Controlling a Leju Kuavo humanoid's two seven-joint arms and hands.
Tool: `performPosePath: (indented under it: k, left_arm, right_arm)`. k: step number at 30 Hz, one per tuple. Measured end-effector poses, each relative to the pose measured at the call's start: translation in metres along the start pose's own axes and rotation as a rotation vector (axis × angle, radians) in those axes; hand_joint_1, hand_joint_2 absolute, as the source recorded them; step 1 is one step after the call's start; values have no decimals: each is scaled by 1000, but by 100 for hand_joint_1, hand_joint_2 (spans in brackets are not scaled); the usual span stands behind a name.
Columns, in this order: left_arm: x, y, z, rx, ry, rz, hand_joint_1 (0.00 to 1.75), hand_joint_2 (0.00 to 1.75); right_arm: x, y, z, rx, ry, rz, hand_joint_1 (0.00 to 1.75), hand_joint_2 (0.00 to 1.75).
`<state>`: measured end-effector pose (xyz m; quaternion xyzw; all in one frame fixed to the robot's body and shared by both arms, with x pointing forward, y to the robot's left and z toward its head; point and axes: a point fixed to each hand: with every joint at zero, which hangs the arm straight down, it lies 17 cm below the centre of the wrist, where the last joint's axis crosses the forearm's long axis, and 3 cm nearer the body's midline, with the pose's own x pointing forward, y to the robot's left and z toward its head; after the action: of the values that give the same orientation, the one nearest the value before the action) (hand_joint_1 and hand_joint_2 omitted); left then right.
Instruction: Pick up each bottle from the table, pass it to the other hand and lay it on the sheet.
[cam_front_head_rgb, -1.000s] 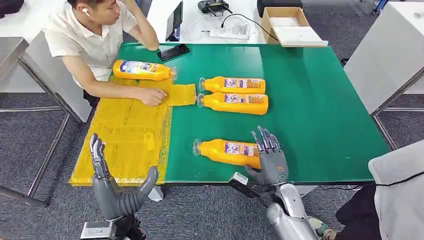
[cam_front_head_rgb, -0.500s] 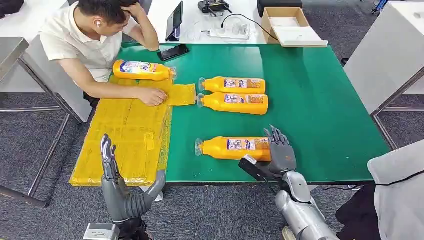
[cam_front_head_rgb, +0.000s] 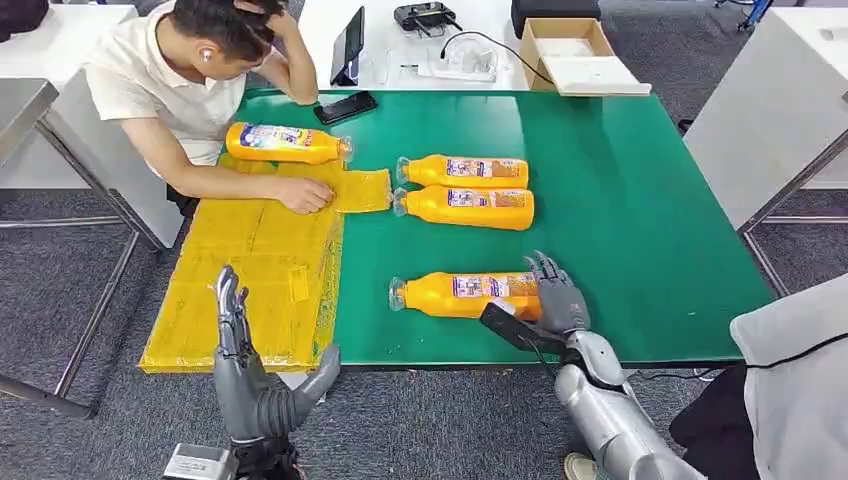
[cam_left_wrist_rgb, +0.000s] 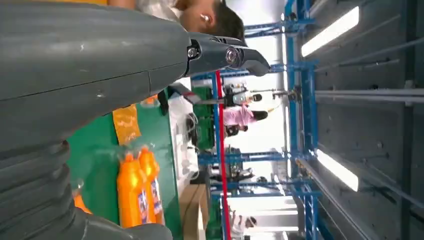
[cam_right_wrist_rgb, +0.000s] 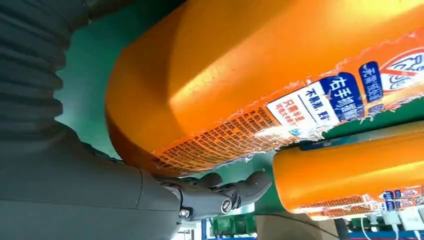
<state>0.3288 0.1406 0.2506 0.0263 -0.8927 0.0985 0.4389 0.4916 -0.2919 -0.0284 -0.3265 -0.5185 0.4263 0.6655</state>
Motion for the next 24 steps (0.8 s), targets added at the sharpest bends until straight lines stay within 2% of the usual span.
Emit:
performPosePath:
  k: [1, 2, 24]
  left_arm:
    - [-1, -1, 0, -3, 7, 11, 0, 175]
    - [-2, -1, 0, -5, 12, 18, 0, 175]
    - [-3, -9, -2, -51, 32, 104, 0, 175]
  right_arm:
    - [1, 1, 0, 4, -5, 0, 166, 175]
    - [2, 2, 0, 10, -11, 0, 175, 175]
    - [9, 12, 4, 83, -109, -121, 175, 175]
